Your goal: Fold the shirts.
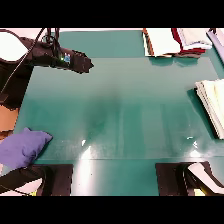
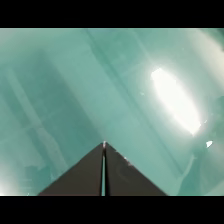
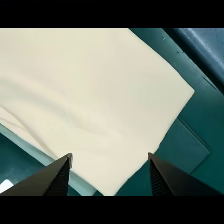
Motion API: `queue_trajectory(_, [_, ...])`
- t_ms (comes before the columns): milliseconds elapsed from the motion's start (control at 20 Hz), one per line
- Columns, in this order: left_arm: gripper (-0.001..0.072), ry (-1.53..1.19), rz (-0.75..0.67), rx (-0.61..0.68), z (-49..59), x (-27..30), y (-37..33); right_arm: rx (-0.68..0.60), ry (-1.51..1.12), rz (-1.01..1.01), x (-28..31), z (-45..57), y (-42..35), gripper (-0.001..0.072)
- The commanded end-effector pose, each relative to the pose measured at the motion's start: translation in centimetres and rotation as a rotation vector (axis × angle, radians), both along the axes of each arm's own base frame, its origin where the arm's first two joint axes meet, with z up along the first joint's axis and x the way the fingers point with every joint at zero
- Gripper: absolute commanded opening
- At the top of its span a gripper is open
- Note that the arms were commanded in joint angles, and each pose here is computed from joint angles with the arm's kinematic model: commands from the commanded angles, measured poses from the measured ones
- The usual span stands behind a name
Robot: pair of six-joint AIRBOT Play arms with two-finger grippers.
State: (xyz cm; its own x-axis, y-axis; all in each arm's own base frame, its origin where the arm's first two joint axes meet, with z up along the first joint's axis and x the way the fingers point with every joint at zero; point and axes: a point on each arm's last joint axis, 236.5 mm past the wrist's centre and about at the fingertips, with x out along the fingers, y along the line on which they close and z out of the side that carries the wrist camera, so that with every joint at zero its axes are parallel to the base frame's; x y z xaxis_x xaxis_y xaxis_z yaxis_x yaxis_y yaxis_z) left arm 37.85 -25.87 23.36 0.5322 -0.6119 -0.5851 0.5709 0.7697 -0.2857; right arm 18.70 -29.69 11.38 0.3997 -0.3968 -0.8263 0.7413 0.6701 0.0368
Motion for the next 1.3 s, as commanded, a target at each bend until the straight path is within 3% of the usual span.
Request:
queue_trajectory(0, [0.0025, -0.001, -0.002, 0.001, 0.0, 0.0, 0.0, 0.011, -0.163, 0.047, 3.6, 3.5, 1.5, 0.056])
queue_trajectory(200, [0.0025, -0.016, 0.0, 0.009, 0.1, 0.2, 0.1, 0.115, -0.389, 0.397, 14.0, 8.7, 12.3, 0.0555])
queue_trajectory(450, [0.0025, -0.024, 0.011, 0.039, -0.2, 0.5, 0.7, 0.17, -0.409, 0.869, 19.4, 9.7, 29.6, 0.0551])
queue_trajectory(500, [0.0025, -0.034, 0.015, 0.029, 0.0, 0.7, 0.6, 0.161, -0.41, 0.947, 19.6, 9.8, 32.5, 0.0467])
queue_trajectory(550, [0.0025, -0.047, 0.02, 0.022, 0.3, 0.9, 0.6, 0.154, -0.405, 1.014, 19.5, 9.8, 34.9, 0.0303])
queue_trajectory(600, [0.0025, -0.057, 0.025, 0.015, 0.5, 1.1, 0.5, 0.14, -0.398, 1.079, 19.3, 9.7, 37.2, 0.0191])
queue_trajectory(700, [0.0025, -0.08, 0.034, -0.001, 1.1, 1.6, 0.5, 0.109, -0.378, 1.186, 18.6, 9.4, 40.7, 0.0019])
queue_trajectory(900, [0.0025, -0.124, 0.054, -0.03, 2.1, 2.4, 0.4, 0.095, -0.359, 1.303, 17.2, 9.1, 44.6, 0.0021])
queue_trajectory(1250, [0.0025, -0.146, 0.063, -0.045, 2.7, 2.8, 0.3, 0.11, -0.337, 1.331, 16.5, 8.7, 45.3, 0.0021])
